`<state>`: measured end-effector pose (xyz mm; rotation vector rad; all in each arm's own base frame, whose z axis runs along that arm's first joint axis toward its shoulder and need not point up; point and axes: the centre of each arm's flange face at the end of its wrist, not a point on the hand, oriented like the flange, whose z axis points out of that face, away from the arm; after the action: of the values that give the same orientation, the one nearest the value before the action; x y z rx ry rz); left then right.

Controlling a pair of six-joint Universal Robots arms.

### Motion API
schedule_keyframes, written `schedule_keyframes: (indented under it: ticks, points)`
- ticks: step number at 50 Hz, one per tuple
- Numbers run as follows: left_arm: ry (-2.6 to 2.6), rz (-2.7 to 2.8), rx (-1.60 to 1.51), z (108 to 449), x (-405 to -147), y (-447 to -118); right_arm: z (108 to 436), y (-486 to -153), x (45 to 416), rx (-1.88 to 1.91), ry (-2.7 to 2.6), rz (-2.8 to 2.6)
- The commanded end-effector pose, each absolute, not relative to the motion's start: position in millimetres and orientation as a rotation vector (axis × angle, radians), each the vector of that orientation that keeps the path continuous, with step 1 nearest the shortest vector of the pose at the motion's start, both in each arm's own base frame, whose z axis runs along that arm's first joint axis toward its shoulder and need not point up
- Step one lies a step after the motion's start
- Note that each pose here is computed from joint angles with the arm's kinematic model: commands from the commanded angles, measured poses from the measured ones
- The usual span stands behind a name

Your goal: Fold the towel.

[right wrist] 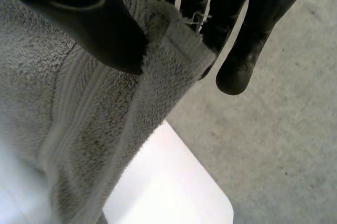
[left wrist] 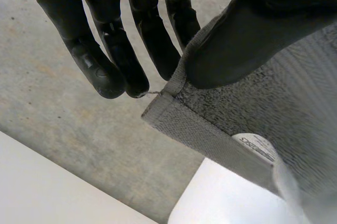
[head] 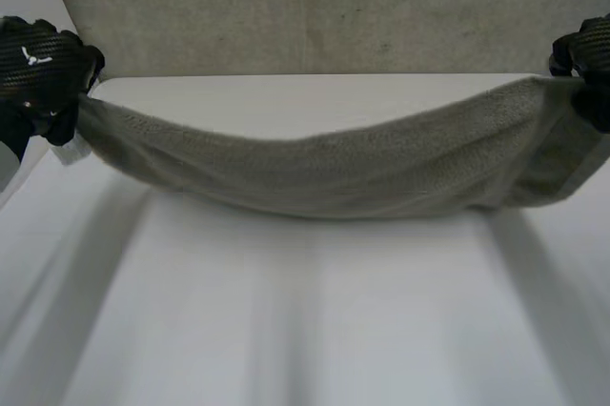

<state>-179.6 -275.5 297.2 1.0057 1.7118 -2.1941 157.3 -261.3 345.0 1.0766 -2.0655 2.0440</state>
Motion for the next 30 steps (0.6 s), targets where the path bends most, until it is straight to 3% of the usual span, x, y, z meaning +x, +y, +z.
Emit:
schedule_keyframes:
  ticks: [1,10,19,30]
  points:
    - [1.820,-2.125,1.055,268,-185,-300,323,-294,153,1.140,-2.139,1.892]
    - [1.939,-2.048,1.120,237,-207,-353,292,-338,175,1.185,-2.164,1.743]
    - [1.782,-2.139,1.051,260,-227,-406,281,-376,217,1.282,-1.905,1.799]
    - [1.682,-2.101,1.188,248,-253,-401,275,-395,227,1.161,-1.757,1.900]
